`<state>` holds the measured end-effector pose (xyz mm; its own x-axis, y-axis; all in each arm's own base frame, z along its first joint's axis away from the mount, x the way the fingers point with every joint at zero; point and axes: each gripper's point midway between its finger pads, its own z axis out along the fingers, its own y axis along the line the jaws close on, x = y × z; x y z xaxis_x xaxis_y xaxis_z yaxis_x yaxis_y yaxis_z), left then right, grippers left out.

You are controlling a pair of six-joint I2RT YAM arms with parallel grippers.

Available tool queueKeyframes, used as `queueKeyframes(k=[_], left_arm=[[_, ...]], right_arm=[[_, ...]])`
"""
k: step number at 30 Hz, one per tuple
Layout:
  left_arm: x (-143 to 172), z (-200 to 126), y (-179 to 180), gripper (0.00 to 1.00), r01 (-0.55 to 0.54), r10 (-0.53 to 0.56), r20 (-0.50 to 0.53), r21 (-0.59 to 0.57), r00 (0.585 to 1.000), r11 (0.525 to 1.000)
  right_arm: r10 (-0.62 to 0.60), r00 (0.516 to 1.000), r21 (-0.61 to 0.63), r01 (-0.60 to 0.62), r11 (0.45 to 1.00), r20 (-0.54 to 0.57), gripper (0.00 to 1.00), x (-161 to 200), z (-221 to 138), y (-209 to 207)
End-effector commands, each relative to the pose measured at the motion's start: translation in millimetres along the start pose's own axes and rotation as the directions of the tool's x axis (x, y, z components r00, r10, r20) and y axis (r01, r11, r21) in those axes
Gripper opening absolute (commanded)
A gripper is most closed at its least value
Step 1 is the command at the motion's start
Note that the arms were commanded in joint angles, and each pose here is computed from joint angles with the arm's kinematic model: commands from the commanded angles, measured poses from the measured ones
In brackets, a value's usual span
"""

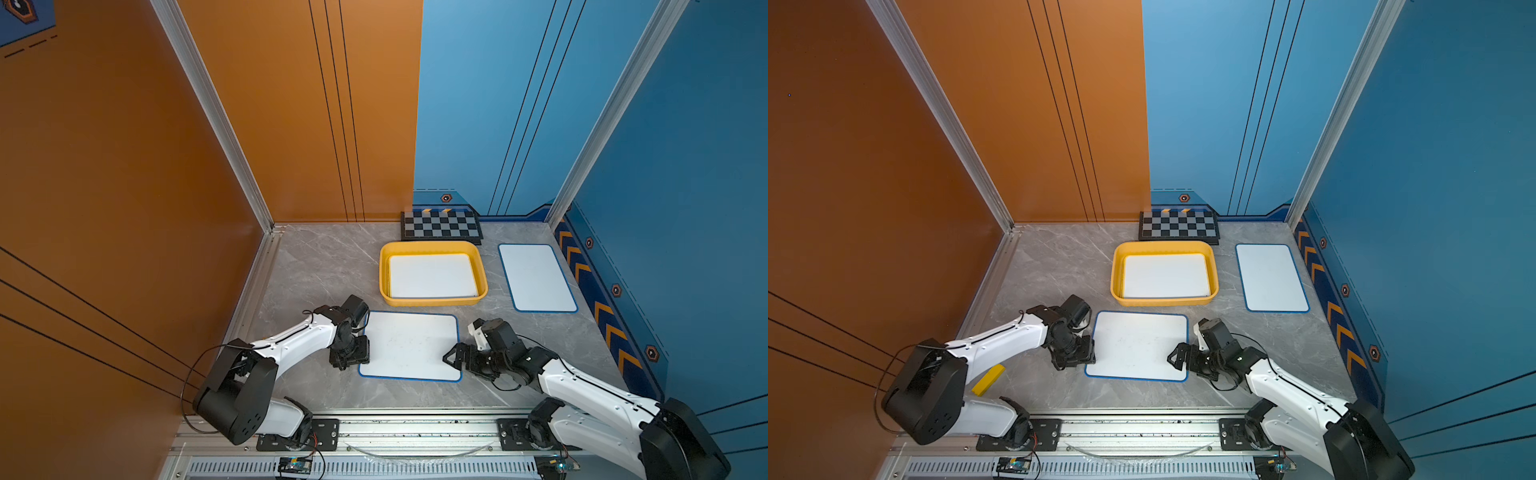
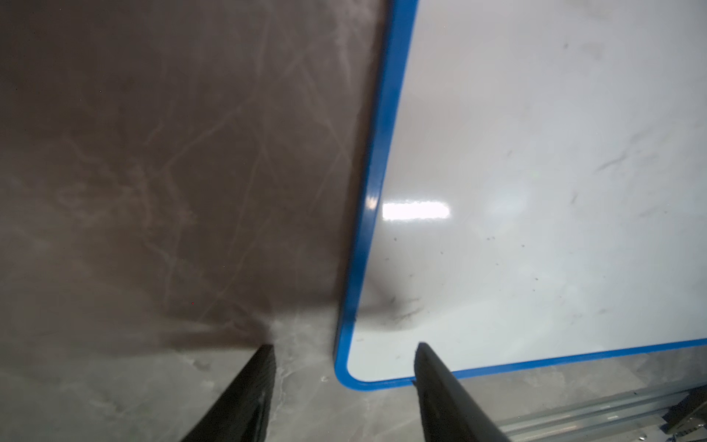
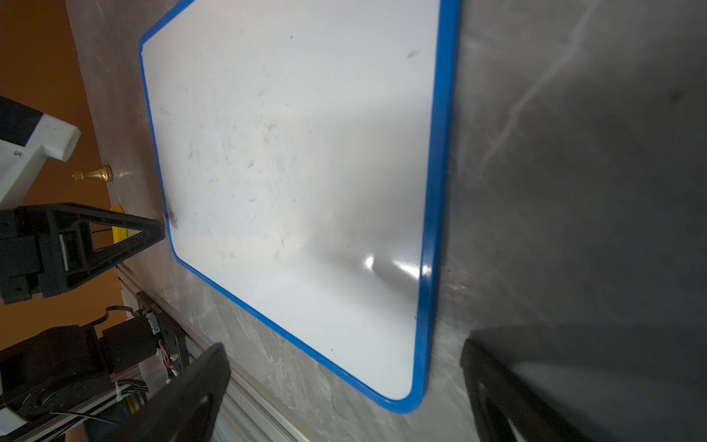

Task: Put the whiteboard into the storage box
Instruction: Pick up the whiteboard at the center of the board.

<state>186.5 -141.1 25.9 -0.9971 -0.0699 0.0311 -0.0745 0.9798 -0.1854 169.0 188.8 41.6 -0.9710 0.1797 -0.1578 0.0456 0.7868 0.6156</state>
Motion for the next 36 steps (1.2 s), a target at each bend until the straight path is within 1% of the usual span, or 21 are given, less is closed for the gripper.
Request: queueKeyframes(k=[1,6,8,11,13,16,20,24,29,31,33,36], left_arm=[[-4.1,0.9,-2.6,0.61,-0.051,0.051,-0.01,-0.049,0.999,0.997],[1.7,13.5,-19.8,0.61,-0.078,0.074,-0.065,-0.059,0.995,0.995],[7.7,18.3,-31.2,0.61,-0.098,0.095,-0.095,-0.035,0.991,0.995],[15.7,24.6,-54.5,0.61,-0.094,0.104,-0.129,0.079,0.986,0.992],[16.1,24.1,-71.1,0.61,-0.073,0.098,-0.129,0.189,0.987,0.979],[14.8,15.4,-91.4,0.6,-0.048,0.091,-0.111,0.348,0.99,0.936],[13.8,1.2,-103.9,0.58,-0.032,0.083,-0.083,0.491,0.993,0.87],[6.7,-13.2,-114.0,0.58,-0.022,0.052,-0.031,0.624,0.998,0.781],[0.1,-18.1,-111.3,0.57,0.007,0.0,-0.01,0.688,1.0,0.726],[0.3,-19.0,-109.8,0.55,0.01,-0.01,-0.004,0.696,1.0,0.718],[-0.1,-22.9,-110.3,0.54,0.001,-0.012,0.011,0.705,1.0,0.709],[-0.8,-30.3,-112.0,0.49,-0.011,-0.013,0.027,0.721,1.0,0.693]], right_arm=[[0.072,0.991,0.207,-0.048,0.977,-0.11,0.98,35.0,2.6,-55.9],[0.068,0.992,0.206,-0.045,0.978,-0.108,0.98,34.2,3.0,-56.0],[0.065,0.992,0.205,-0.041,0.978,-0.111,0.98,34.4,3.2,-56.4],[0.059,0.991,0.204,-0.034,0.978,-0.116,0.98,34.7,4.5,-56.8],[0.06,0.991,0.208,-0.033,0.978,-0.123,0.98,35.3,5.8,-58.0],[0.063,0.989,0.204,-0.035,0.978,-0.132,0.98,36.8,8.7,-58.8],[0.076,0.987,0.193,-0.047,0.98,-0.143,0.98,41.1,13.7,-60.3],[0.06,0.986,0.191,-0.03,0.981,-0.156,0.97,45.8,18.0,-57.1],[0.046,0.985,0.181,-0.015,0.983,-0.164,0.97,51.5,22.9,-48.8],[0.054,0.986,0.182,-0.024,0.983,-0.158,0.97,51.0,23.3,-48.8],[0.034,0.983,0.175,-0.002,0.985,-0.178,0.97,58.4,24.2,-45.7],[0.038,0.983,0.176,-0.006,0.984,-0.179,0.97,60.9,22.9,-46.5]])
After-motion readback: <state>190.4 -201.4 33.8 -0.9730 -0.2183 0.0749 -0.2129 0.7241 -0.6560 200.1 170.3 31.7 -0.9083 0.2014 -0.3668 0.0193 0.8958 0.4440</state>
